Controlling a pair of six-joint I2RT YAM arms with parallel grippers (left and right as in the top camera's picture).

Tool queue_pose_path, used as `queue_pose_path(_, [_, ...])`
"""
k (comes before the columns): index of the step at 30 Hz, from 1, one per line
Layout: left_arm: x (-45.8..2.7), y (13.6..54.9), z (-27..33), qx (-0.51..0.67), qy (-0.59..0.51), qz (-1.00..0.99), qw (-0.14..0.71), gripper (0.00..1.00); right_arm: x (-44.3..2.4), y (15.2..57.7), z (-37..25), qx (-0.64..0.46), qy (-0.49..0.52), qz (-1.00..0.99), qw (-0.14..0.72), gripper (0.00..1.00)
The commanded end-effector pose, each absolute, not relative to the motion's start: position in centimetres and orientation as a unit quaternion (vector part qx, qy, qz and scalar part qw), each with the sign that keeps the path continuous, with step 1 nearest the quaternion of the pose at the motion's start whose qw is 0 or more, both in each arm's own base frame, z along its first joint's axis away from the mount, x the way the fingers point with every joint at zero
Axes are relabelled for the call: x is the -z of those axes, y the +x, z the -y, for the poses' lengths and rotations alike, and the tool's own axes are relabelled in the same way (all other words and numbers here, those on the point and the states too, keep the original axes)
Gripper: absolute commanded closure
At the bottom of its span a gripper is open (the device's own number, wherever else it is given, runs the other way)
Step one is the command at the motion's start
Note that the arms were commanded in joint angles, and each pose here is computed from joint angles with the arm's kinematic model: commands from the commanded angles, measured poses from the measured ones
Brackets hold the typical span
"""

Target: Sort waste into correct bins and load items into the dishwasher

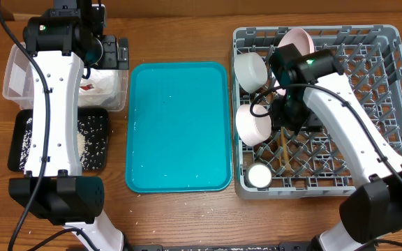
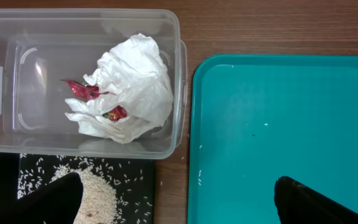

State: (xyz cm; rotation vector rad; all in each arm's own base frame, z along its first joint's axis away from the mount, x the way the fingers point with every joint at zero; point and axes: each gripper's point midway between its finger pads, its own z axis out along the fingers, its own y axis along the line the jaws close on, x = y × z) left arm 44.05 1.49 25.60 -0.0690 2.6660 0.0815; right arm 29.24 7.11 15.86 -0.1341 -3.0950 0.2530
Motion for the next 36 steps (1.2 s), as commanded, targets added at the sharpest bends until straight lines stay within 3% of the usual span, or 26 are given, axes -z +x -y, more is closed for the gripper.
queue_pose_path(1, [-26.8,44.1,-1.6,-0.034,-0.029,-0.967,0.251,0.0,-23.4,29.9,-8.4,-0.023,-0.048,0.994,-0.093,0.34])
queue_pose_path(2, [-26.8,44.1,-1.6,-0.034,-0.029,-0.967,0.251,0.0,-25.3,29.6,-9.0,-0.001,-0.044,0.993,-0.113,0.29])
queue_pose_path(3, [-26.8,44.1,-1.6,-0.034,-0.029,-0.967,0.251,0.0,-26.8,29.1,-9.8,0.026,-0.038,0.991,-0.126,0.0])
queue_pose_path(7, [-26.8,44.1,-1.6,-0.034,-0.029,-0.967,0.251,0.0,-33.3,27.5,-13.4,0.169,-0.01,0.967,-0.191,0.0])
queue_pose_path(16, [-26.8,44.1,-1.6,-0.034,-0.029,-0.967,0.251,0.0,-35.3,25.1,-10.9,0.156,-0.02,0.962,-0.223,0.0])
queue_pose_path(23, [-26.8,44.1,-1.6,-0.034,-0.029,-0.967,0.251,0.0,-41.0,27.2,-7.1,0.158,0.006,0.879,-0.45,0.0])
queue_pose_path(26, [-26.8,44.1,-1.6,-0.034,-0.029,-0.967,0.251,0.0,-39.9,27.1,-5.5,0.147,-0.008,0.859,-0.49,0.0])
queue_pose_path(36, [-26.8,44.1,-1.6,-0.034,-0.029,-0.967,0.251,0.0,-29.2,25.4,-2.9,0.136,-0.016,0.76,-0.635,0.0])
